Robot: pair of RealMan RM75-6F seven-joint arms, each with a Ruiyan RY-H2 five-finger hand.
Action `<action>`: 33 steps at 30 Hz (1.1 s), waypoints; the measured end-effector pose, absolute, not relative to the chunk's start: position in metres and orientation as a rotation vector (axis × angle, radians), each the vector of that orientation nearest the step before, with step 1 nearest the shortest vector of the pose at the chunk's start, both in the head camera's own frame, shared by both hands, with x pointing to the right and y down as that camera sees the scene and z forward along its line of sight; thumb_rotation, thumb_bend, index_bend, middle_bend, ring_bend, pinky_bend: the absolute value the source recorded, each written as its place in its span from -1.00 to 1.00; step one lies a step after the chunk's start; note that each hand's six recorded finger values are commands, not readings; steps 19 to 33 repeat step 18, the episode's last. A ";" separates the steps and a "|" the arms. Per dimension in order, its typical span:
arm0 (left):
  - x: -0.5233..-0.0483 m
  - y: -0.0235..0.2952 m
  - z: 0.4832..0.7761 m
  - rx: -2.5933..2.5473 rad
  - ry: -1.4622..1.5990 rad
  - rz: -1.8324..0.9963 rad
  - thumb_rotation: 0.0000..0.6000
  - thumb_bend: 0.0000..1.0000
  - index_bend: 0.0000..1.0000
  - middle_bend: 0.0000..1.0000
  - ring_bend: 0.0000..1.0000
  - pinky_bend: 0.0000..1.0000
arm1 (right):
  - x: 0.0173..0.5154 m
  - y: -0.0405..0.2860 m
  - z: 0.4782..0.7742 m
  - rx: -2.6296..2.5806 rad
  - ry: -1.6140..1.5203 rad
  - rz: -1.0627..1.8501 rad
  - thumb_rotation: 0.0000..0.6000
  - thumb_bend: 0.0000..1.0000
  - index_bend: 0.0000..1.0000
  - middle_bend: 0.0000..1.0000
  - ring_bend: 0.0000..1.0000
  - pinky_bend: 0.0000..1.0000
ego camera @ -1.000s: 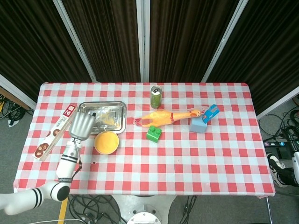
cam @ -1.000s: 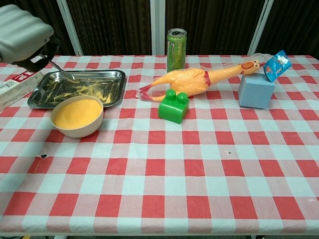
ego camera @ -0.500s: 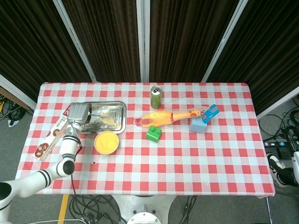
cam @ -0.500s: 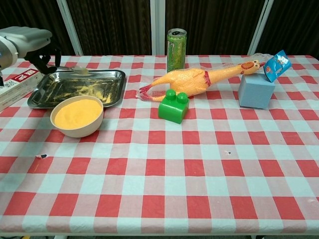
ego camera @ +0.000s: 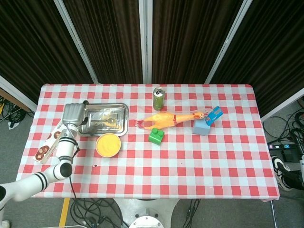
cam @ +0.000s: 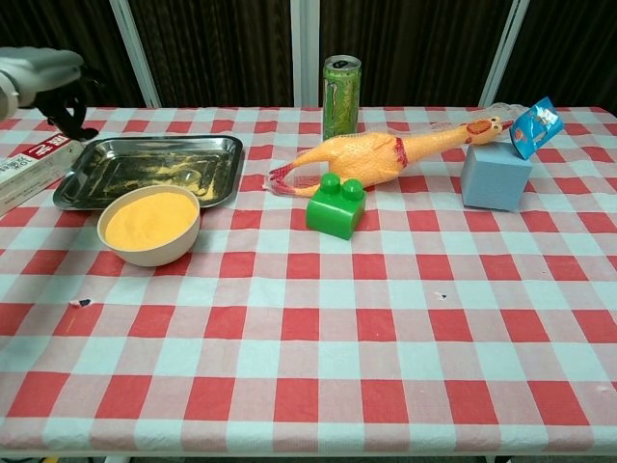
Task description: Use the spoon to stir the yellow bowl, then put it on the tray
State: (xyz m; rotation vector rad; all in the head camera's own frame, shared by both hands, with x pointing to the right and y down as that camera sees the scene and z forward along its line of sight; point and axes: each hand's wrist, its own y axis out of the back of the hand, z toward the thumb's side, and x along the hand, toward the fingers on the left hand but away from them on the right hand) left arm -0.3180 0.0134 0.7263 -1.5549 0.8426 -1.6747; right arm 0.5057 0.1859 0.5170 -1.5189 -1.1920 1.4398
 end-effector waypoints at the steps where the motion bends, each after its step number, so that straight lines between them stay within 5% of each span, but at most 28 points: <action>1: -0.326 0.015 0.716 -1.532 0.873 -1.654 1.00 -0.45 -0.38 0.09 -0.05 0.19 | 0.506 0.186 0.517 -1.520 -1.192 1.441 1.00 -0.68 -1.00 -0.64 -1.00 -0.86; 4: -0.348 0.024 0.688 -1.480 0.933 -1.591 1.00 -0.53 -0.38 -0.13 -0.27 -0.16 | 0.506 0.186 0.519 -1.528 -1.186 1.448 1.00 -0.68 -1.00 -0.69 -1.00 -0.86; 8: -0.376 0.049 0.658 -1.439 0.943 -1.513 1.00 -0.59 -0.38 -0.34 -0.45 -0.38 | 0.503 0.187 0.523 -1.552 -1.168 1.456 1.00 -0.68 -1.00 -0.75 -1.00 -0.86; 18: -0.446 0.158 0.609 -1.359 0.903 -1.514 1.00 -0.62 -0.38 -0.36 -0.47 -0.42 | 0.491 0.196 0.536 -1.596 -1.152 1.453 1.00 -0.68 -1.00 -0.77 -1.00 -0.90; 33: -0.446 0.158 0.609 -1.359 0.903 -1.514 1.00 -0.62 -0.38 -0.36 -0.47 -0.42 | 0.491 0.196 0.536 -1.596 -1.152 1.453 1.00 -0.68 -1.00 -0.77 -1.00 -0.90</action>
